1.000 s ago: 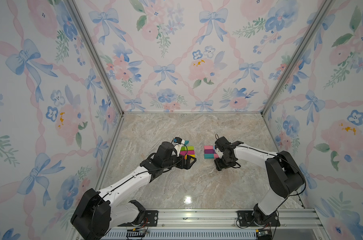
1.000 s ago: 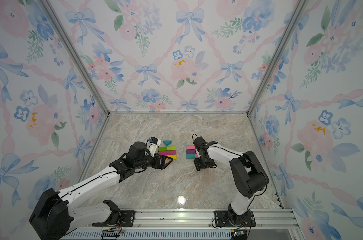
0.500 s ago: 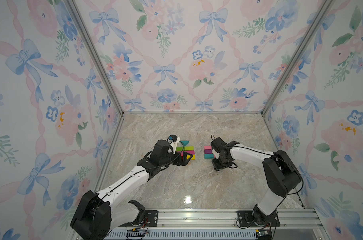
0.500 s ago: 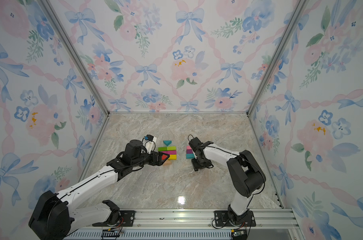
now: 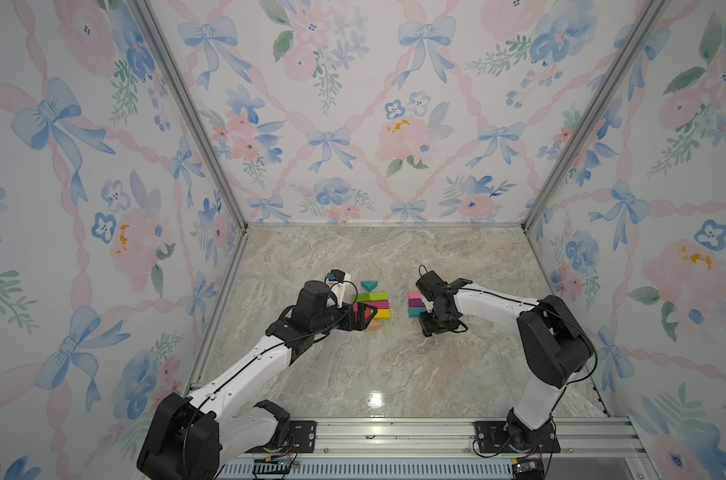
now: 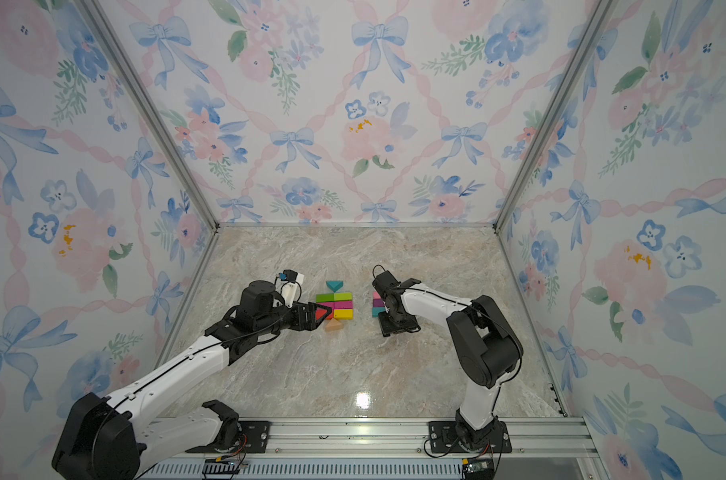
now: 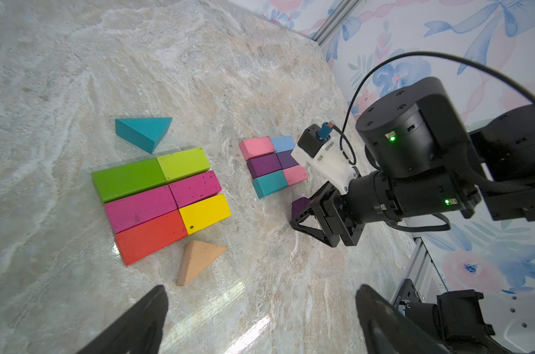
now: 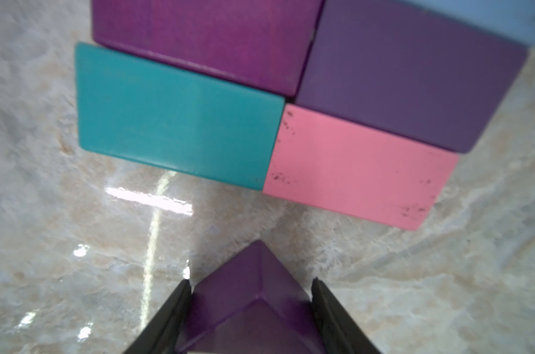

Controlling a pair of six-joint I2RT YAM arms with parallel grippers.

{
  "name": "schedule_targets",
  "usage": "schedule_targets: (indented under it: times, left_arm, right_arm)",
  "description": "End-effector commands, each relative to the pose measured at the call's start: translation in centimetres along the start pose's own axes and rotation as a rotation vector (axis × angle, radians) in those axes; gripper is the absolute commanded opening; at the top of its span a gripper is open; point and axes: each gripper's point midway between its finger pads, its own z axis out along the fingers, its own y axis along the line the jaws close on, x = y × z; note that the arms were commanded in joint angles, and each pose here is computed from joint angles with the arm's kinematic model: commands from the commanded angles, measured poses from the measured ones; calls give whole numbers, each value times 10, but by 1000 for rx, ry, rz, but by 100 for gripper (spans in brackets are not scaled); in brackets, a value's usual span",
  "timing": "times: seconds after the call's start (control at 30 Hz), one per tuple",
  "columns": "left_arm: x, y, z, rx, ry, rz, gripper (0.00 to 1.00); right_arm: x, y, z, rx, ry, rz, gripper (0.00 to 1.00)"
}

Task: Assemble a piece of candy with building blocks
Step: Assemble the building block at the center of the board.

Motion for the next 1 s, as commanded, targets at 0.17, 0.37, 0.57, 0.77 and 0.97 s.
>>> schedule_targets:
  times: [0.17, 0.37, 0.57, 0.77, 0.97]
  left_arm:
    - [-2, -2, -7, 25, -7, 27, 98]
    - [-3, -2, -10, 27, -11, 27, 98]
    - [-4, -1, -11, 22, -16, 23, 98]
    - [-2, -1, -10, 25, -12, 26, 98]
    - [-3, -1, -11, 24, -16, 26, 98]
  right_arm:
    - [-3, 7, 16, -10, 9, 44, 54]
    - [-6, 9, 18, -17, 7, 50, 54]
    - [-7, 8, 19, -14, 12, 49, 55]
    - [-10, 7, 19, -14, 5, 61, 56]
    - [-14, 5, 21, -16, -2, 75, 56]
